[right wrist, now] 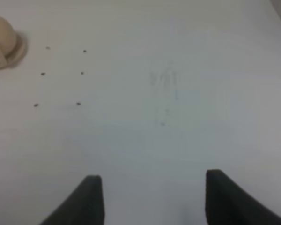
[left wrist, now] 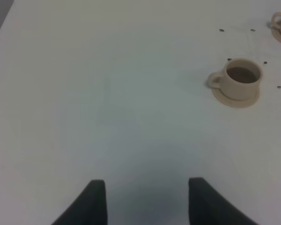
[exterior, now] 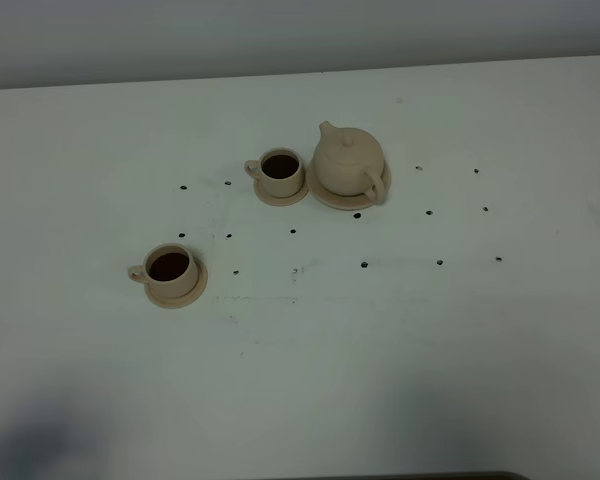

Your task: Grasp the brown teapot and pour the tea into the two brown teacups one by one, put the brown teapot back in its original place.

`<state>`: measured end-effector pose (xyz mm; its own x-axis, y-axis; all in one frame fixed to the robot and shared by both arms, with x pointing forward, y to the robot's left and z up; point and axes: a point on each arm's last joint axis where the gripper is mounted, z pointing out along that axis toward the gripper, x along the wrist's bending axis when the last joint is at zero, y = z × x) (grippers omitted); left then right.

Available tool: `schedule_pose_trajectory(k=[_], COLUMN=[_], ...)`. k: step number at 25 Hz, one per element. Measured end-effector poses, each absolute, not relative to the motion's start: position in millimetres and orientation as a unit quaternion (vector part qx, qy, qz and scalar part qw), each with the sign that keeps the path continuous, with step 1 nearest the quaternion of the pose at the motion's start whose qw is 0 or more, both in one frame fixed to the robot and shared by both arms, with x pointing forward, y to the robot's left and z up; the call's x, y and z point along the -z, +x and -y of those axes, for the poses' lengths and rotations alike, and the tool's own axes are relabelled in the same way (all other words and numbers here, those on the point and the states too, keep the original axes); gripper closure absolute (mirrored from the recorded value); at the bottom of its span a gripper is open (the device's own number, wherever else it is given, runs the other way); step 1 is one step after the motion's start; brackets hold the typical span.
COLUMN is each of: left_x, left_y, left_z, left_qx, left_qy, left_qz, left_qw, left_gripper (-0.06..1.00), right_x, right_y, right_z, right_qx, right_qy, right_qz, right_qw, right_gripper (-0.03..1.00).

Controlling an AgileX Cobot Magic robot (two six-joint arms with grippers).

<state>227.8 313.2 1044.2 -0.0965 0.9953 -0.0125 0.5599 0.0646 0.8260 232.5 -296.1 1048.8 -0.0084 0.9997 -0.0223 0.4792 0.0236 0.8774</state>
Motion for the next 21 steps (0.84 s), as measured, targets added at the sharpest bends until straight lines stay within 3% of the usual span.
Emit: schedule_pose_trajectory(k=[21], left_x=[-1044.2], left_y=[227.8], left_z=[-313.2], left_qx=[-0.342], left_qy=[0.592], left_qz=[-0.657], left_qw=[0.318], left_gripper=[0.51], right_x=[-1048.8], right_y=[232.3], right_z=[296.1], right_qx=[-0.356], right_qy=[0.602], right_qz=[-0.614], right_qw=[0.366], right_gripper=[0.5])
